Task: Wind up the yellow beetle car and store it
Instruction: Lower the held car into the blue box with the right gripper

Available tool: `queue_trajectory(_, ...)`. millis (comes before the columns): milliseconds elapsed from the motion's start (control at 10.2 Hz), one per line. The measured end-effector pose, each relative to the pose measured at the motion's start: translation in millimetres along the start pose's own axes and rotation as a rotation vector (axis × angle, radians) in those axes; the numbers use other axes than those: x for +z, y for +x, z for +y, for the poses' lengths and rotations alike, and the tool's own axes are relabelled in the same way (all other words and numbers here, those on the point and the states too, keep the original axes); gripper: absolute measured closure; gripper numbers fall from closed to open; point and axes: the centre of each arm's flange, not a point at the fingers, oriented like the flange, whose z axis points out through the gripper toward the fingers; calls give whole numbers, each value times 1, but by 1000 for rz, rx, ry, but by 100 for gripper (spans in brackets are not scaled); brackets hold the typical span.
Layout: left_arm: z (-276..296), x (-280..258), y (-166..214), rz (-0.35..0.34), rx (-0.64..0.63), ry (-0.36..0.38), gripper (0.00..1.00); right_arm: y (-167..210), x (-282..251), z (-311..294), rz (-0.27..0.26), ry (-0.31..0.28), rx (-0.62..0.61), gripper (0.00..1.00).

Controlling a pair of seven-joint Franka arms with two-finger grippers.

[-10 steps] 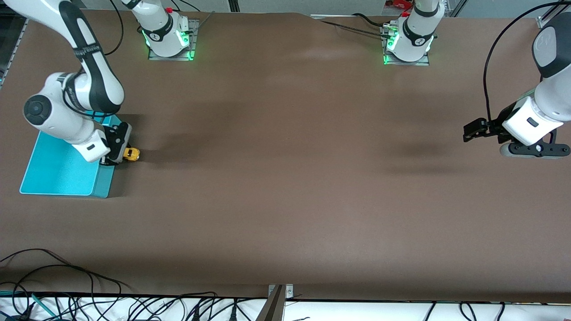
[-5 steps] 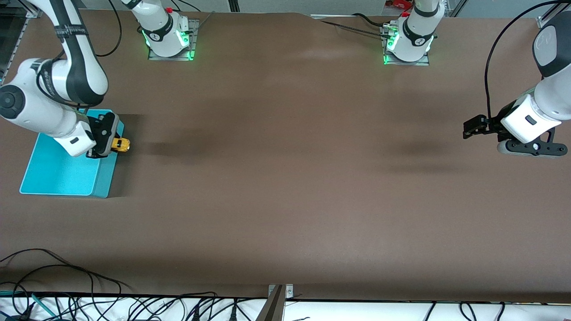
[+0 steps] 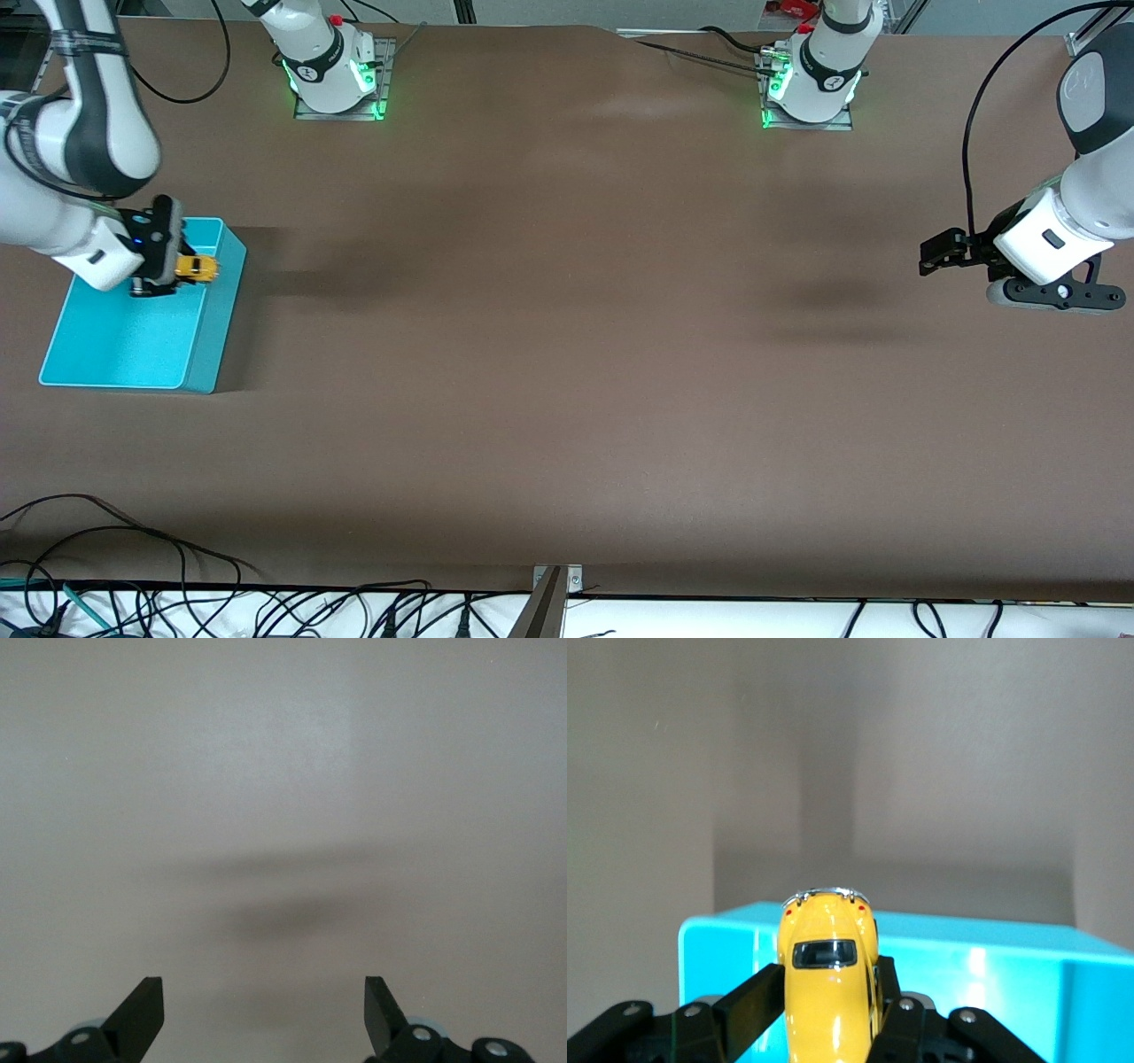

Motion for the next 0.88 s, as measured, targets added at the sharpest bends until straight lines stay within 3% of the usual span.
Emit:
queue_trajectory(392,-1,0,0,-1,1,0,0,-76,23,-30,30,39,-69,52)
queue_trajectory(588,-1,1,0,-1,2,0,0,-101,46,-36,25,64,-60,52)
queue_trajectory(882,-1,1,0,-1,3,0,0,-128,73,-36,12,52,-35,52)
